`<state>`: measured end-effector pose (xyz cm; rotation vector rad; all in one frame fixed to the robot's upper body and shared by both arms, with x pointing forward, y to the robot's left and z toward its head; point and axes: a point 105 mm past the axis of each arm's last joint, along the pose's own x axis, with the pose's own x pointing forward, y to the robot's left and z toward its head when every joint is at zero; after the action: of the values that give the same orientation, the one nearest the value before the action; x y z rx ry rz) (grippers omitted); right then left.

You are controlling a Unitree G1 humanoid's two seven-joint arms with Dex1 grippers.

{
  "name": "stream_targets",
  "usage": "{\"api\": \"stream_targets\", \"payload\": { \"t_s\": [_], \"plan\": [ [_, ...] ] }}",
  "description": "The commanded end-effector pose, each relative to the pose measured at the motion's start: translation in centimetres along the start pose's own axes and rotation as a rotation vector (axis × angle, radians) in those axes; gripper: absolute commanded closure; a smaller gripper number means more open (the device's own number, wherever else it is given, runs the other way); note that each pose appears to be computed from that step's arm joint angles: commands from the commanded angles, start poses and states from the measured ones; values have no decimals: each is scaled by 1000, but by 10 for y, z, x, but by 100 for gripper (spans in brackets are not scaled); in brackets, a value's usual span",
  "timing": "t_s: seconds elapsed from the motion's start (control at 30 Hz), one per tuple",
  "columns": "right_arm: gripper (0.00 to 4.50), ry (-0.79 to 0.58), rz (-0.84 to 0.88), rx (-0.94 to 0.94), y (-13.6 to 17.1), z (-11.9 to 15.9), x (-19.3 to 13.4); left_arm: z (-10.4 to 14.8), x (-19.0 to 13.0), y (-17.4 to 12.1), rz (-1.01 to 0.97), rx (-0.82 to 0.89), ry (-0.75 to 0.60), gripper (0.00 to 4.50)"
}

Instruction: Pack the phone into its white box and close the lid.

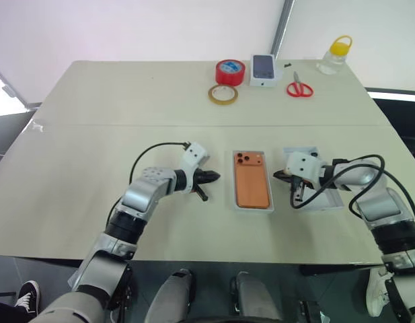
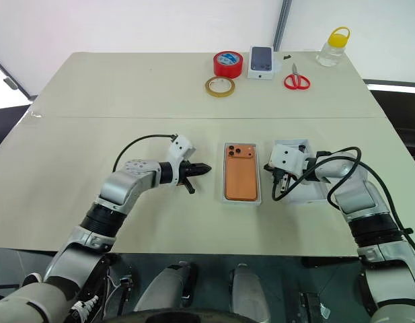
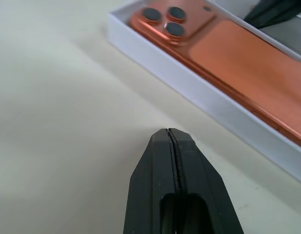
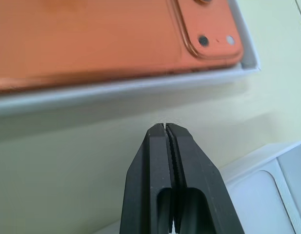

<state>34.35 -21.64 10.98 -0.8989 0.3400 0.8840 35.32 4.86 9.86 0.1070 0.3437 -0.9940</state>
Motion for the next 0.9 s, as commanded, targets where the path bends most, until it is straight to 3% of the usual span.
{"api": "stream_targets", "payload": {
  "t_s": [0.03,0.17,0.37,0.47,0.57,0.7,0.9],
  "plan": [
    [445,4,-68,-7,-14,-2,-20,21,-18,4,16,37,-108,448],
    [445,-14,-47,4,-1,-7,-35,22,-43,16,63,75,-159,448],
    [445,-89,-226,59,-27,3,-42,22,-67,30,95,39,-200,448],
    [357,-156,-251,220,-36,11,-42,25,-75,31,94,75,-219,361],
    [210,-167,-275,267,-40,15,-48,24,-84,29,83,100,-233,217],
    [1,-62,-327,364,-40,2,-57,24,-105,27,76,186,-257,6],
    [1,-67,-400,508,-17,13,-62,24,-129,23,63,302,-310,6]
  ]
}}
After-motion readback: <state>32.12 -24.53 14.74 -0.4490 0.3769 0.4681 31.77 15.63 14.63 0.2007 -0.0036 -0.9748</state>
